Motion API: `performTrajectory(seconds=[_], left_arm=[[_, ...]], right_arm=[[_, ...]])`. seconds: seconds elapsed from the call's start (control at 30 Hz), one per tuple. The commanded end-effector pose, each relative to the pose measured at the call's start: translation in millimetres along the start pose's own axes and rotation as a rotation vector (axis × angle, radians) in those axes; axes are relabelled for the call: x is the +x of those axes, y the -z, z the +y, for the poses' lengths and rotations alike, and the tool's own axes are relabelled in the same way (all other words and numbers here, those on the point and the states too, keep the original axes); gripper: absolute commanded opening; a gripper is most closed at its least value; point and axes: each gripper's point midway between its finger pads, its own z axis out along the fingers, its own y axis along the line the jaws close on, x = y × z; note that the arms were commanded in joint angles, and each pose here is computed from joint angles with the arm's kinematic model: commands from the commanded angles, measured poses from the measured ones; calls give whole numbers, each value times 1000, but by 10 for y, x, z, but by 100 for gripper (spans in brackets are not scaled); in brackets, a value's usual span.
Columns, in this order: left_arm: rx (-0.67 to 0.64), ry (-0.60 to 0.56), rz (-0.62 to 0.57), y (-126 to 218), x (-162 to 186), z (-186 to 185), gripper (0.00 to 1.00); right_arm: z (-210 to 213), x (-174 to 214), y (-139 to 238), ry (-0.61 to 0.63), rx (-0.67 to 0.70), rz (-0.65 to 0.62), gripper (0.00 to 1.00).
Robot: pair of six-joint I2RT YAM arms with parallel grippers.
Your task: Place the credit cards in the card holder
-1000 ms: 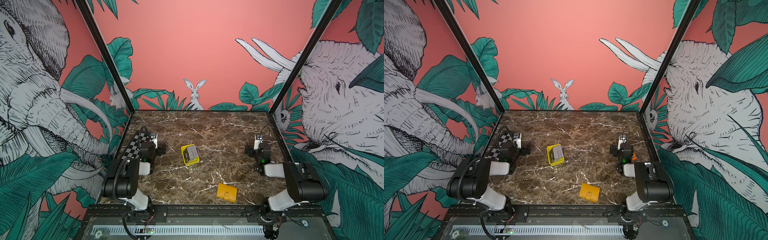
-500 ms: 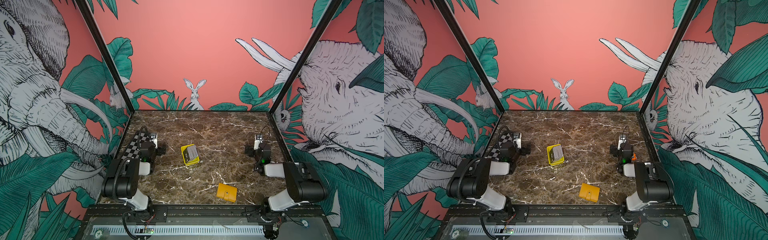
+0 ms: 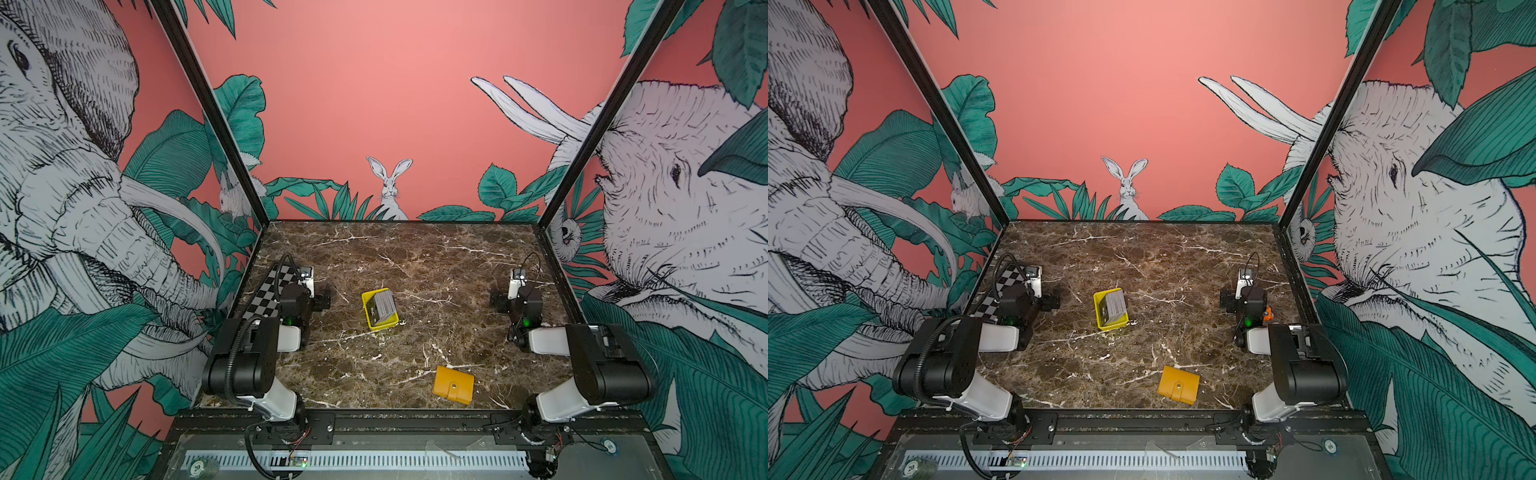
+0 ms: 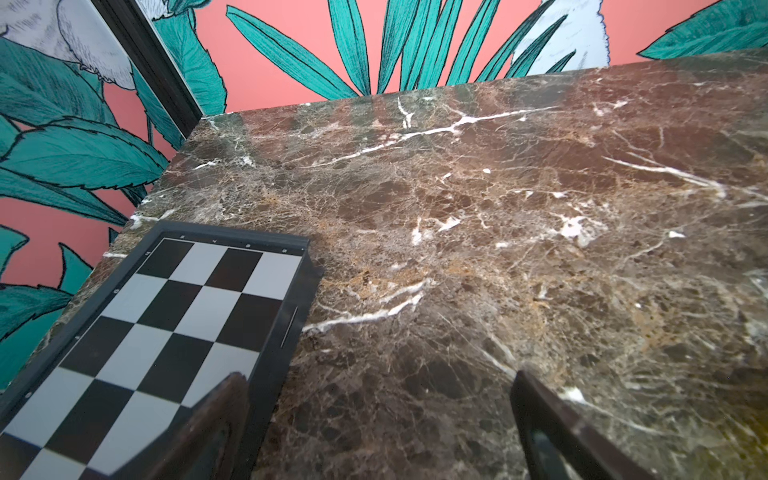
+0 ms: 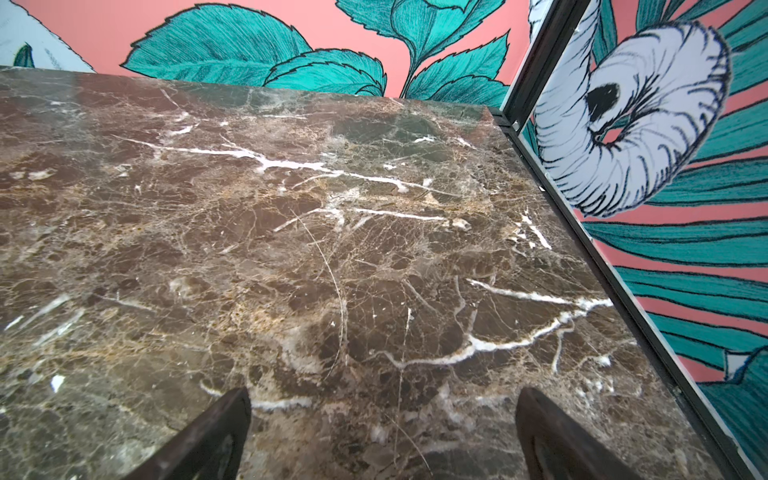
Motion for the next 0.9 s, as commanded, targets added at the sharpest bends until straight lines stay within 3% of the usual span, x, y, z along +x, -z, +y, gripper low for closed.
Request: performTrajectory(seconds=[0.0, 0.57, 0.77, 0.87], left_arm=[[-12, -8, -62, 65, -161, 23, 99], [-38, -9, -59, 343, -462, 23, 99], [21, 16, -64, 584, -742, -206, 99], [71, 56, -64, 735, -832, -356, 99]], right_arm=[[-26, -135, 44, -11, 8, -63, 98], [-102, -400, 308, -36, 20, -46, 98], [-145, -567, 452, -189, 42, 54, 98], [-106, -635, 553, -209, 32, 67, 98]])
